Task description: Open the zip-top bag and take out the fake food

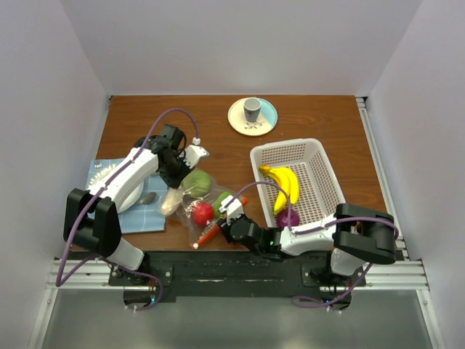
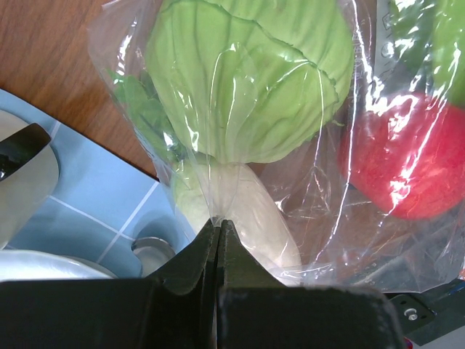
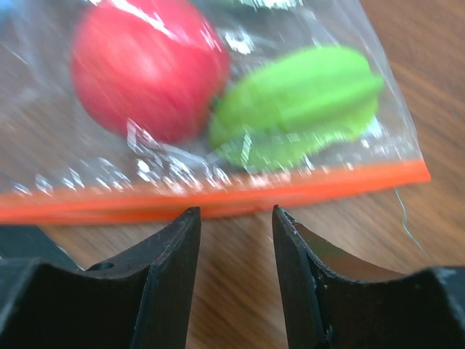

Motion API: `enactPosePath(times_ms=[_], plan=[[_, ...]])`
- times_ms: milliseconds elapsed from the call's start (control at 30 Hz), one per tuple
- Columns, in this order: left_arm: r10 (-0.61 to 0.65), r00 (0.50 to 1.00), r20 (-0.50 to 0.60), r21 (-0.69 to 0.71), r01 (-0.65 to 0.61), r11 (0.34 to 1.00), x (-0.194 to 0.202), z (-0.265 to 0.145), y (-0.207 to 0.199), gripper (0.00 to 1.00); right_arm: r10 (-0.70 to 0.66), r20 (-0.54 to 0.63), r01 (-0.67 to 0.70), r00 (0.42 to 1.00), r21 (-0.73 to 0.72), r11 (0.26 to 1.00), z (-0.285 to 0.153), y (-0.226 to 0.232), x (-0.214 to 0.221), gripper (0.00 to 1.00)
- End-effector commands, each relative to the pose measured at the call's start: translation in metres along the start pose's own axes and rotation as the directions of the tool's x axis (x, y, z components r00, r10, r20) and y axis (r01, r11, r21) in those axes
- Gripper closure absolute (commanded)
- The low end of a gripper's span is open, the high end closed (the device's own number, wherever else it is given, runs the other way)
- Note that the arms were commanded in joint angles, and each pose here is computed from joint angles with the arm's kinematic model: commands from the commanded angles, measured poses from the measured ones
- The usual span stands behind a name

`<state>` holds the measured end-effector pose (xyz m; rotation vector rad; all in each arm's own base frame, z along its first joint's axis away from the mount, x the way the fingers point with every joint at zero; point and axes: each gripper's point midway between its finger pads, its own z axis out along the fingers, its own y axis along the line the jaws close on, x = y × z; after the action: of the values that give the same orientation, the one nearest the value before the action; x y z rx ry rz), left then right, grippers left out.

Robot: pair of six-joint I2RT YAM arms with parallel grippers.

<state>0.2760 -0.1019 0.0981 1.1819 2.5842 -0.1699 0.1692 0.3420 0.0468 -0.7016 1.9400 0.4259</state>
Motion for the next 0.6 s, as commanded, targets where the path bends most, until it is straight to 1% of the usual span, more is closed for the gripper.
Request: enactPosePath(times_ms=[0,100,200,233,300,333,400,567], plan=[[0.026,1.0,0.013,-0.013,-0.026,1.0,-0.004,-0.004,0.001,1.0,0.046,0.088,-0.043,0.995,-0.036,0.998,0.005,0.017,-0.033,0.51],[0.027,0.999,0.019,-0.014,-0.027,1.0,-0.005,-0.005,0.0,1.0,0.041,0.084,-0.039,0.996,-0.026,0.999,0.01,0.018,-0.031,0.49],[0.028,0.999,0.018,-0.006,-0.028,1.0,-0.003,-0.004,-0.002,1.0,0.046,0.092,-0.044,0.995,-0.023,0.999,0.014,0.019,-0.031,0.44],[0.029,0.999,0.016,-0.004,-0.029,1.0,-0.002,-0.004,-0.003,1.0,0.047,0.101,-0.045,0.994,-0.016,0.999,0.016,0.02,-0.034,0.38],[0.031,0.999,0.015,-0.002,-0.031,1.0,-0.002,-0.003,-0.004,1.0,0.042,0.125,-0.041,0.991,-0.007,0.999,0.019,0.02,-0.041,0.33],[0.031,0.999,0.013,0.004,-0.031,1.0,-0.001,-0.003,-0.006,1.0,0.039,0.136,-0.04,0.99,0.003,0.999,0.023,0.022,-0.045,0.26],[0.038,0.999,0.012,0.009,-0.038,0.999,-0.001,-0.003,-0.008,1.0,0.034,0.175,-0.037,0.984,0.013,0.999,0.026,0.025,-0.062,0.2],[0.048,0.999,0.004,0.016,-0.048,0.999,0.002,-0.002,-0.011,1.0,-0.001,0.242,-0.012,0.97,0.052,0.999,0.03,0.025,-0.092,0.11]])
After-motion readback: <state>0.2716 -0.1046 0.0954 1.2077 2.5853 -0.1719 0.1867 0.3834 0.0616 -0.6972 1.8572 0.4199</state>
